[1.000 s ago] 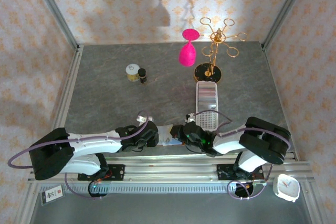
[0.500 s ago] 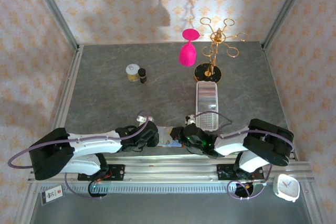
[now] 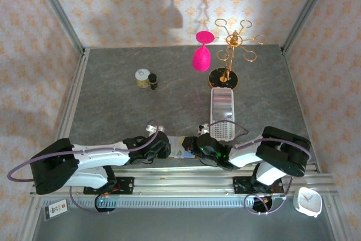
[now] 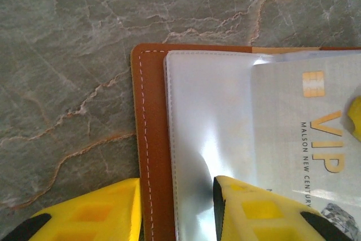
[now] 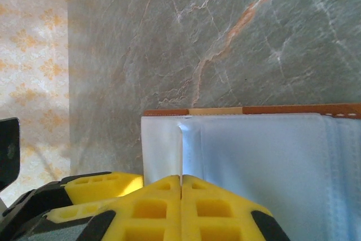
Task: Put the credit cards into the card holder
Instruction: Insert the credit card into the card slot.
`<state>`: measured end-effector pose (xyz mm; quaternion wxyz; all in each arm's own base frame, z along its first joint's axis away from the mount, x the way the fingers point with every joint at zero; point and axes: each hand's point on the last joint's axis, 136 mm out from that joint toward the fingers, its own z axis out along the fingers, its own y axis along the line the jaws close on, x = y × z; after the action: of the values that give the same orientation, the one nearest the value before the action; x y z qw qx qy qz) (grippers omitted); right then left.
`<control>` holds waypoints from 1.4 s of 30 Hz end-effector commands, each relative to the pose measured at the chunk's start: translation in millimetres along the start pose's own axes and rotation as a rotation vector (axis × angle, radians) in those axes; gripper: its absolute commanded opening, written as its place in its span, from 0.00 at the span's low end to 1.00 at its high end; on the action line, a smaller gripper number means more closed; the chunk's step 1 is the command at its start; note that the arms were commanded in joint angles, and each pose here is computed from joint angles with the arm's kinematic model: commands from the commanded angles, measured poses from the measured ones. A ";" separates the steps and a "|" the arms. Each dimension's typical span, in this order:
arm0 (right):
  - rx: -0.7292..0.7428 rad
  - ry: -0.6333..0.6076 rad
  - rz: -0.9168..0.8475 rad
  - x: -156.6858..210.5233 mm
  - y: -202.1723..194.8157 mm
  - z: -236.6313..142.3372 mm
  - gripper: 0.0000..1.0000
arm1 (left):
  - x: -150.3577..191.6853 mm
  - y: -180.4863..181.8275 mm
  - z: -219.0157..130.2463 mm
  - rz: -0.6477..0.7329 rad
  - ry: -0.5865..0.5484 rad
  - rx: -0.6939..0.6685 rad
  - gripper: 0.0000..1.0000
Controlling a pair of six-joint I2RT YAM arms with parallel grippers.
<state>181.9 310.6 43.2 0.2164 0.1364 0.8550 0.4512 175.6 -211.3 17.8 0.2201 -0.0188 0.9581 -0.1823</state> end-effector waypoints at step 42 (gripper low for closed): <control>0.100 0.065 -0.086 12.0 1.9 22.1 0.05 | 10.0 -23.0 -1.7 -0.109 -0.004 0.222 0.38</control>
<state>187.7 325.4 36.2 0.2136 0.1101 0.8803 0.4091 176.0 -213.7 20.7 0.2431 -0.0554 0.9367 -0.2459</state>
